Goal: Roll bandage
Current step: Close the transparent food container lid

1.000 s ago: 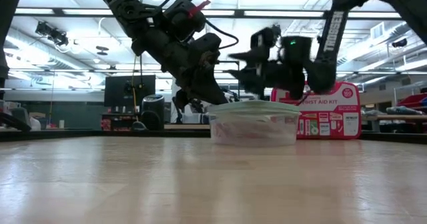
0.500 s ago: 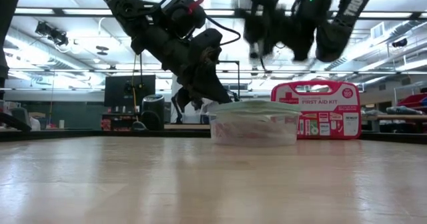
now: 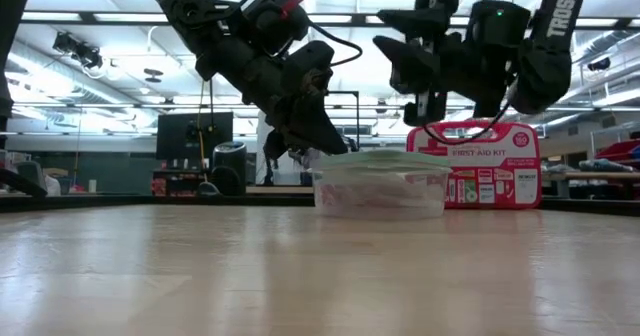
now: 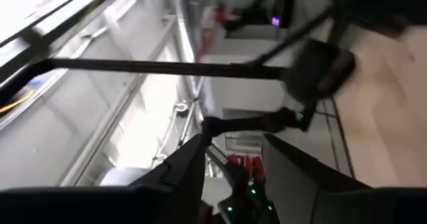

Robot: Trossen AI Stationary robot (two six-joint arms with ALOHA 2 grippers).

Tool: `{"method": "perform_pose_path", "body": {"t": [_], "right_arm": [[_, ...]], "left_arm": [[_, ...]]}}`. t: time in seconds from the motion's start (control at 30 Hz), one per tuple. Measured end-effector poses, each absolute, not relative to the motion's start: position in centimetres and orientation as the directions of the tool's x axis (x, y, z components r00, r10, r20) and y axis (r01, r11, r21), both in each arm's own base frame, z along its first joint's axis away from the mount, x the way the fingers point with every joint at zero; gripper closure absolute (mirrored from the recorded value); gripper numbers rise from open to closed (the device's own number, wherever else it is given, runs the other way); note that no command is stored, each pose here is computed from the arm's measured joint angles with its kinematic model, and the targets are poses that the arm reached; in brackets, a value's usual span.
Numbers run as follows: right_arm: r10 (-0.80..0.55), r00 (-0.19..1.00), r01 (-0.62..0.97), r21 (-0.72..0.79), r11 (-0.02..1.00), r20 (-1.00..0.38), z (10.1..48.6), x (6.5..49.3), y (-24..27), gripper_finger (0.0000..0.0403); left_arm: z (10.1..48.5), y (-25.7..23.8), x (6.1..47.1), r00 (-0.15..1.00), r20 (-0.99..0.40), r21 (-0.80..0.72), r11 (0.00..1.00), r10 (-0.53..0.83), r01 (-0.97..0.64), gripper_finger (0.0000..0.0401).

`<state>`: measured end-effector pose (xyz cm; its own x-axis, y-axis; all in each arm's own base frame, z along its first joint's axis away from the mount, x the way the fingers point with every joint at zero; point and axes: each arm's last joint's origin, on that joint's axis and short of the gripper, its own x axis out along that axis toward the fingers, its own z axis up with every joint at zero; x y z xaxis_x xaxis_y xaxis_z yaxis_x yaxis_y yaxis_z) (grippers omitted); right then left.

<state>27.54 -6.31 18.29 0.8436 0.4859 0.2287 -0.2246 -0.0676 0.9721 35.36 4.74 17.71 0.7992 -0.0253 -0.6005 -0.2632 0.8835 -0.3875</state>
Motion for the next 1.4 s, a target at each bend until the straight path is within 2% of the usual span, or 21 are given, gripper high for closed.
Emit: {"method": "perform_pose_path", "body": {"t": [0.13,0.4,0.47,0.57,0.63,0.7,0.73,0.77,0.9,1.03,1.13,1.17,1.27,1.4], "right_arm": [[0.522,0.811,-0.248,0.963,-0.102,0.264,19.7,27.6,-4.9,0.0254],[0.512,0.800,-0.335,0.941,-0.050,0.312,21.3,27.3,-4.4,0.0254],[0.503,0.827,-0.271,0.962,-0.031,0.250,20.2,27.7,-4.4,0.0254],[0.502,0.864,0.052,0.998,-0.040,-0.025,15.0,27.9,-5.1,0.0254],[0.525,0.848,0.081,0.997,0.003,-0.070,13.1,27.6,-5.5,0.0254],[0.526,0.850,-0.015,1.000,-0.006,0.016,13.2,27.3,-5.7,0.0254],[0.507,0.856,-0.106,0.994,-0.021,0.102,13.9,27.2,-5.7,0.0254],[0.511,0.854,-0.091,0.995,-0.044,0.100,14.5,27.6,-5.7,0.0254],[0.524,0.822,-0.248,0.968,-0.025,0.224,18.6,27.8,-5.5,0.0254],[0.522,0.823,-0.252,0.968,-0.016,0.223,18.9,27.8,-5.3,0.0254],[0.517,0.855,-0.014,1.000,-0.027,0.026,15.1,28.1,-5.4,0.0254],[0.520,0.854,-0.003,1.000,-0.007,0.006,14.6,28.3,-5.5,0.0254],[0.535,0.839,-0.102,0.995,-0.020,0.097,14.9,28.3,-5.4,0.0254],[0.537,0.813,-0.258,0.966,-0.012,0.224,18.1,28.5,-5.1,0.0254]], "left_arm": [[17.7,4.7,35.3,0.796,-0.605,-0.386,0.883,-0.024,-0.266,0.0400],[17.7,4.7,35.3,0.795,-0.606,-0.386,0.883,-0.024,-0.267,0.0400],[17.7,4.7,35.3,0.796,-0.605,-0.386,0.883,-0.024,-0.266,0.0400],[17.7,4.7,35.4,0.801,-0.598,-0.388,0.884,-0.025,-0.262,0.0400],[18.2,4.7,35.5,0.816,-0.577,-0.390,0.886,-0.024,-0.249,0.0400],[18.3,4.8,35.5,0.819,-0.573,-0.393,0.886,-0.027,-0.245,0.0400],[18.1,4.7,35.5,0.814,-0.580,-0.392,0.886,-0.028,-0.248,0.0400],[18.0,4.8,35.5,0.813,-0.582,-0.392,0.886,-0.028,-0.250,0.0400],[17.7,4.7,35.4,0.799,-0.601,-0.390,0.883,-0.030,-0.260,0.0400],[17.7,4.7,35.3,0.796,-0.605,-0.389,0.883,-0.031,-0.261,0.0400],[17.7,4.7,35.4,0.797,-0.603,-0.388,0.884,-0.029,-0.261,0.0400],[17.9,4.7,35.5,0.805,-0.593,-0.390,0.885,-0.030,-0.255,0.0400],[17.9,4.7,35.4,0.803,-0.596,-0.387,0.885,-0.026,-0.259,0.0400],[17.6,4.7,35.3,0.790,-0.612,-0.385,0.884,-0.028,-0.267,0.0400]]}}
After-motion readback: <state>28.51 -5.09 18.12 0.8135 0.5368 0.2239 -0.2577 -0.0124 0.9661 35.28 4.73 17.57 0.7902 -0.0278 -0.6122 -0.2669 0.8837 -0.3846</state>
